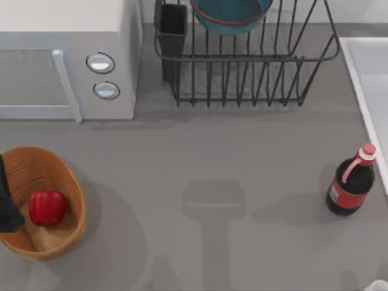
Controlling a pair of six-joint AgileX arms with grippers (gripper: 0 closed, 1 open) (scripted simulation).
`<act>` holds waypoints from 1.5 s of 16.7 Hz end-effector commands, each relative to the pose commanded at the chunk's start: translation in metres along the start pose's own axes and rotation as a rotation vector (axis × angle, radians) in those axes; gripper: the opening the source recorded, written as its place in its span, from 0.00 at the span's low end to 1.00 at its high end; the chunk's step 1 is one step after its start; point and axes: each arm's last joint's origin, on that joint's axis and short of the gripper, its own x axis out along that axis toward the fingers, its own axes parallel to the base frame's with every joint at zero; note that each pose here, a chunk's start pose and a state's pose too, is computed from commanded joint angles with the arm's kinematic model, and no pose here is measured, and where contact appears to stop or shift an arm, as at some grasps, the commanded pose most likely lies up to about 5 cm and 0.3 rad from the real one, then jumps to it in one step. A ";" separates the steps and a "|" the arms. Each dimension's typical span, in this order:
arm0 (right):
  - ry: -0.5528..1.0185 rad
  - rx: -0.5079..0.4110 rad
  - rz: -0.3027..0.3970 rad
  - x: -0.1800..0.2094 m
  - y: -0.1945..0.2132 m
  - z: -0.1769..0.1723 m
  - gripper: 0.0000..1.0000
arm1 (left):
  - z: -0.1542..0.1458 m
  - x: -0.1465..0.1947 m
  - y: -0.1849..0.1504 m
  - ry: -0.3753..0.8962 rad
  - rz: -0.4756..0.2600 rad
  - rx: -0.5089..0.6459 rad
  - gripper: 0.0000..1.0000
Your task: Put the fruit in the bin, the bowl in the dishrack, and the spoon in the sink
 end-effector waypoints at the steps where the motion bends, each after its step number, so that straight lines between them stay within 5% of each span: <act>1: 0.000 0.000 0.000 0.000 0.000 0.000 0.00 | 0.000 0.000 0.000 0.000 0.000 0.000 1.00; 16: -0.027 -0.001 0.000 -0.115 0.001 0.004 0.00 | 0.000 0.000 0.000 0.000 0.000 0.000 1.00; 25: -0.012 0.004 -0.004 -0.124 0.006 0.015 0.00 | 0.000 0.000 0.000 0.000 0.000 0.000 1.00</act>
